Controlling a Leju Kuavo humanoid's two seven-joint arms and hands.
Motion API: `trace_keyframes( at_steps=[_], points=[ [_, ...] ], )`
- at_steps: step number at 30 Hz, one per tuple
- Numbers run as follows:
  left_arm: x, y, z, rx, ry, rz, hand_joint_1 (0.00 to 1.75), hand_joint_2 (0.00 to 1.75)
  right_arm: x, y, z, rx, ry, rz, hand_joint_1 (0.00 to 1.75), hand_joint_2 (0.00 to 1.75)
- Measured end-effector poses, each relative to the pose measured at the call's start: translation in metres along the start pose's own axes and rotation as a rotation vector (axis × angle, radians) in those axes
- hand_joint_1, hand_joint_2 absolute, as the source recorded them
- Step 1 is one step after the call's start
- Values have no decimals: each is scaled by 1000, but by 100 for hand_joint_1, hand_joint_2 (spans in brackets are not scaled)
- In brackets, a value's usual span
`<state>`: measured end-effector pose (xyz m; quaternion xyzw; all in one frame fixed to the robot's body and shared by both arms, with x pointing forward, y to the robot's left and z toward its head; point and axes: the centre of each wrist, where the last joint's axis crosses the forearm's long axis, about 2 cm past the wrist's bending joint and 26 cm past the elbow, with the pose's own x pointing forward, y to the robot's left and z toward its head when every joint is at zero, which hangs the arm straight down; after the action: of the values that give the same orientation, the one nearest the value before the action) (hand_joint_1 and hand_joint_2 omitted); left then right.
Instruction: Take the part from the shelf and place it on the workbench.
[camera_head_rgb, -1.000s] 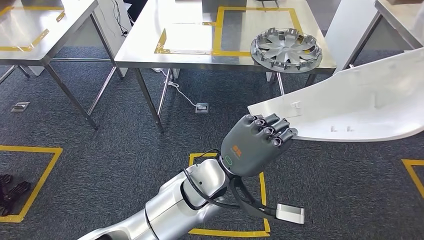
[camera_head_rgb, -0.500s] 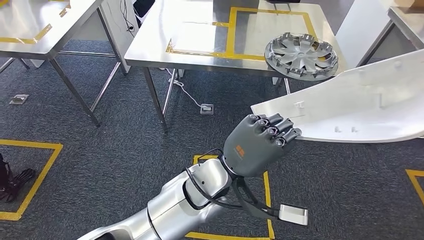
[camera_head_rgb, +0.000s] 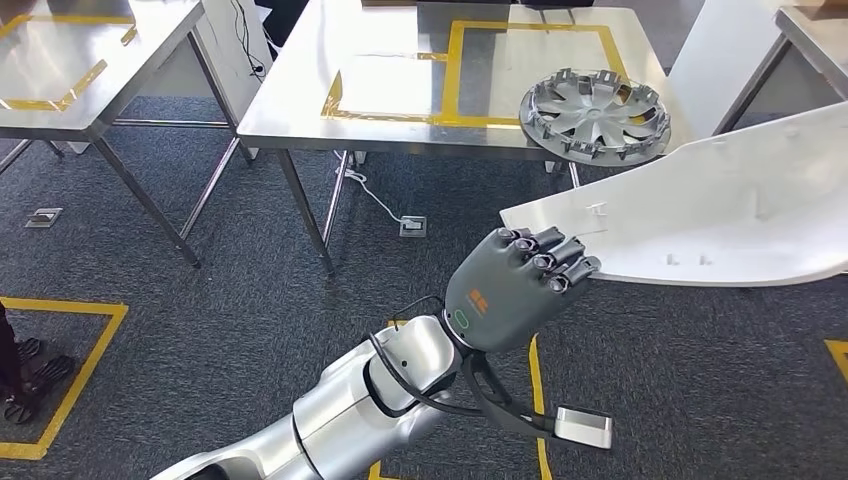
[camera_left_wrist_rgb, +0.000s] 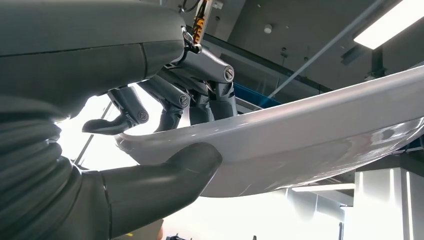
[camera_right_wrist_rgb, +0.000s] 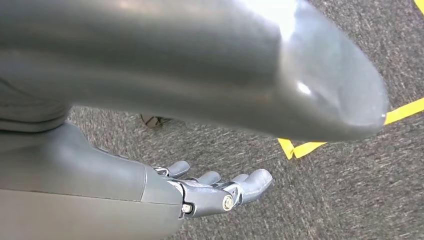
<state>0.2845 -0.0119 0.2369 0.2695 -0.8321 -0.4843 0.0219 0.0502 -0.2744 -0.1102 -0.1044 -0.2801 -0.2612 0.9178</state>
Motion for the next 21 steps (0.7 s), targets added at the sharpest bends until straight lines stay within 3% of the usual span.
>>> trace_keyframes(
  at_steps=[21],
  points=[
    [2, 1, -4, 3, -3, -7, 175, 175, 3, 2, -1, -2, -17, -16, 0, 0]
  ],
)
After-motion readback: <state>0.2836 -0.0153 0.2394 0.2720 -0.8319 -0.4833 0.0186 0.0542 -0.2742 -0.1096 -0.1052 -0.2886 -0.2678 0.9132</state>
